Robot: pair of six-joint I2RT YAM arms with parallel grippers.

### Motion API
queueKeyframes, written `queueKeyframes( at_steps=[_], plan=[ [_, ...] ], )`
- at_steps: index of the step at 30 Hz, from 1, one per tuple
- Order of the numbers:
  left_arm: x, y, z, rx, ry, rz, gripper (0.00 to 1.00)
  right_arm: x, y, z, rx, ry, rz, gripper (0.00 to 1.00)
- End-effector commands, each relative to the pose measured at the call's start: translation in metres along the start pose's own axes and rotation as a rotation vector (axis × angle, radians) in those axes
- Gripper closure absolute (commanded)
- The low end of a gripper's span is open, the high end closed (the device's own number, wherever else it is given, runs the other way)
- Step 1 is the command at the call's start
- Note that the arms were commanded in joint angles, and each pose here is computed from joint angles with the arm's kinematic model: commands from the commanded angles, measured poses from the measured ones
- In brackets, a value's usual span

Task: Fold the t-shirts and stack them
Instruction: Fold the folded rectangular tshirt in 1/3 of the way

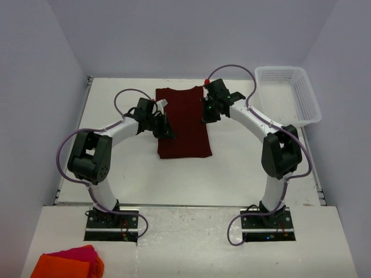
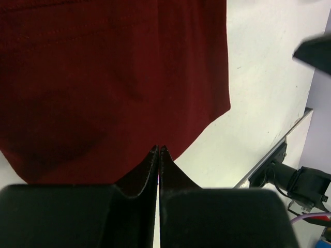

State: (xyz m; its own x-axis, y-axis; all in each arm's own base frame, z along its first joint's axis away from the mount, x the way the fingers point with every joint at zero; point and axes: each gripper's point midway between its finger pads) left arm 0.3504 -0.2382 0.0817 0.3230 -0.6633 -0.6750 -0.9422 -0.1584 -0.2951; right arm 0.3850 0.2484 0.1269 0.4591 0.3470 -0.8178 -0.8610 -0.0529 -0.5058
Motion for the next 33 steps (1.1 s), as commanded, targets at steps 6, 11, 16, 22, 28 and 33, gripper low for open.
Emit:
queueKeyframes(
  at_steps=[6,11,16,22,28,33],
  plan=[
    [0.011,0.012,-0.002,0.047,0.054,0.014,1.0,0.035,-0.023,0.017,-0.088,-0.218,0.099,1.0],
    [0.012,0.023,0.007,0.034,0.037,0.032,1.0,0.061,-0.016,0.005,-0.028,-0.216,0.172,1.0],
    [0.01,0.034,0.021,0.012,-0.027,0.052,1.0,0.074,-0.01,-0.009,0.026,-0.211,0.228,1.0],
    [0.007,0.041,0.04,-0.001,-0.122,0.064,1.0,0.087,0.002,-0.033,0.094,-0.145,0.304,1.0],
    [0.01,0.061,0.059,-0.045,-0.179,0.111,1.0,0.096,0.002,-0.048,0.112,-0.112,0.376,1.0],
    [0.003,0.078,0.075,-0.095,-0.259,0.143,1.0,0.097,0.004,-0.057,0.131,-0.088,0.39,0.99]
  ],
)
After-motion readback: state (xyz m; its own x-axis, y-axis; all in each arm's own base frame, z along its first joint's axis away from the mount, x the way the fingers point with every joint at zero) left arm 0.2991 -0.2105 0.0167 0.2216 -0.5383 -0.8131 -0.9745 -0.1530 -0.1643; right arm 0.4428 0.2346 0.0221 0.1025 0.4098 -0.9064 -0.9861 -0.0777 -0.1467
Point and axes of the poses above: each gripper's point midway between its finger pads, its own x axis out along the fingers, its own z axis along the line the jaws close on, y = z × x, and after that the axes turned 3 degrees about -x, right-handed
